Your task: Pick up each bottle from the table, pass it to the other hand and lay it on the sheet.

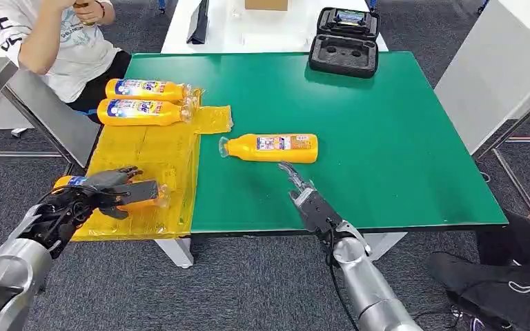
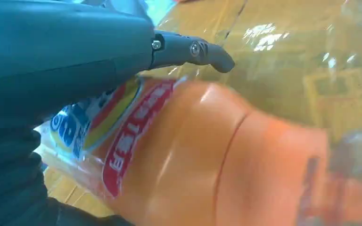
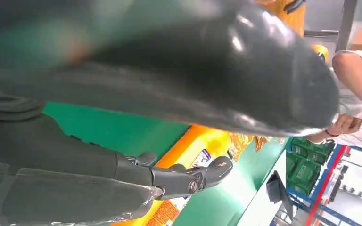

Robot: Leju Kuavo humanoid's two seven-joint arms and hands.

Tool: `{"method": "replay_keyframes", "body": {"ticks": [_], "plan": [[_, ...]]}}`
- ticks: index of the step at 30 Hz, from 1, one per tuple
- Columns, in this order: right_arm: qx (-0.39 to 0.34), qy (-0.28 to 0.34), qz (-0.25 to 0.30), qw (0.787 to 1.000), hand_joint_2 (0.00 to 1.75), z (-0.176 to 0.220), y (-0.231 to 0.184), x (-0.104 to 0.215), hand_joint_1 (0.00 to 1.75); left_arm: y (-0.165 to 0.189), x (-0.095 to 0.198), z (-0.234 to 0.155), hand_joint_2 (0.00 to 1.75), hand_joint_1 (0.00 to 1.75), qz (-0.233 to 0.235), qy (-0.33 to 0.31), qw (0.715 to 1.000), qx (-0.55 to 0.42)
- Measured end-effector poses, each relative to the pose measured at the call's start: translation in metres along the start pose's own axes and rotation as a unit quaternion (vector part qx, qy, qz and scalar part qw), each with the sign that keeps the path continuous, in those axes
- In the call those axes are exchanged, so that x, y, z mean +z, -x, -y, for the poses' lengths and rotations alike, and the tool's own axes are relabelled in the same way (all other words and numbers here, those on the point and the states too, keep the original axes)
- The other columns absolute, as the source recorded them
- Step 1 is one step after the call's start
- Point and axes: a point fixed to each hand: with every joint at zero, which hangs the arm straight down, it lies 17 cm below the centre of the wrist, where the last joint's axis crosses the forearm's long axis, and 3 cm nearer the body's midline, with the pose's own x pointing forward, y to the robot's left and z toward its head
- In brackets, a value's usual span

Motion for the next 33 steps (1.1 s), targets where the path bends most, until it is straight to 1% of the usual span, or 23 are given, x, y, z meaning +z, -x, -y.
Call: {"method": "replay_keyframes", "body": {"ticks": [3,6,9,13,20,26,29,30,32,33], "plan": [[0.0,0.002,-0.002,1.0,0.0,0.001,0.001,0.0,0.0,-0.004,-0.001,-0.011,0.0,0.0,0.014,-0.01,1.0,0.016],[0.002,0.006,-0.007,1.0,0.0,0.002,0.004,0.001,0.0,-0.011,-0.002,-0.029,0.0,0.0,0.039,-0.024,0.998,0.038],[0.003,0.008,-0.01,1.0,0.0,0.004,0.006,0.002,0.0,-0.012,-0.001,-0.045,0.0,0.0,0.059,-0.026,0.997,0.037],[0.002,0.011,-0.012,1.0,0.0,0.005,0.008,0.003,0.0,-0.007,0.0,-0.056,0.0,0.0,0.062,-0.031,0.997,0.028],[0.002,0.012,-0.013,1.0,0.0,0.006,0.009,0.003,0.0,-0.008,0.001,-0.06,0.0,0.0,0.065,-0.034,0.997,0.025],[0.003,0.011,-0.017,1.0,0.0,0.005,0.012,0.005,0.0,0.0,0.008,-0.04,0.0,0.0,0.078,0.021,0.997,0.021],[0.005,0.011,-0.02,1.0,0.0,0.005,0.014,0.005,0.0,0.008,0.014,-0.037,0.0,0.0,0.089,0.03,0.995,0.024],[0.005,0.012,-0.021,1.0,0.0,0.005,0.015,0.006,0.0,0.008,0.014,-0.041,1.75,0.0,0.091,0.023,0.995,0.03],[0.004,0.015,-0.021,1.0,0.0,0.006,0.015,0.006,0.0,0.006,0.012,-0.058,1.75,0.0,0.091,-0.015,0.994,0.055],[0.003,0.016,-0.022,1.0,0.0,0.007,0.016,0.007,0.0,0.0,0.009,-0.071,1.75,0.0,0.091,-0.046,0.992,0.075]]}}
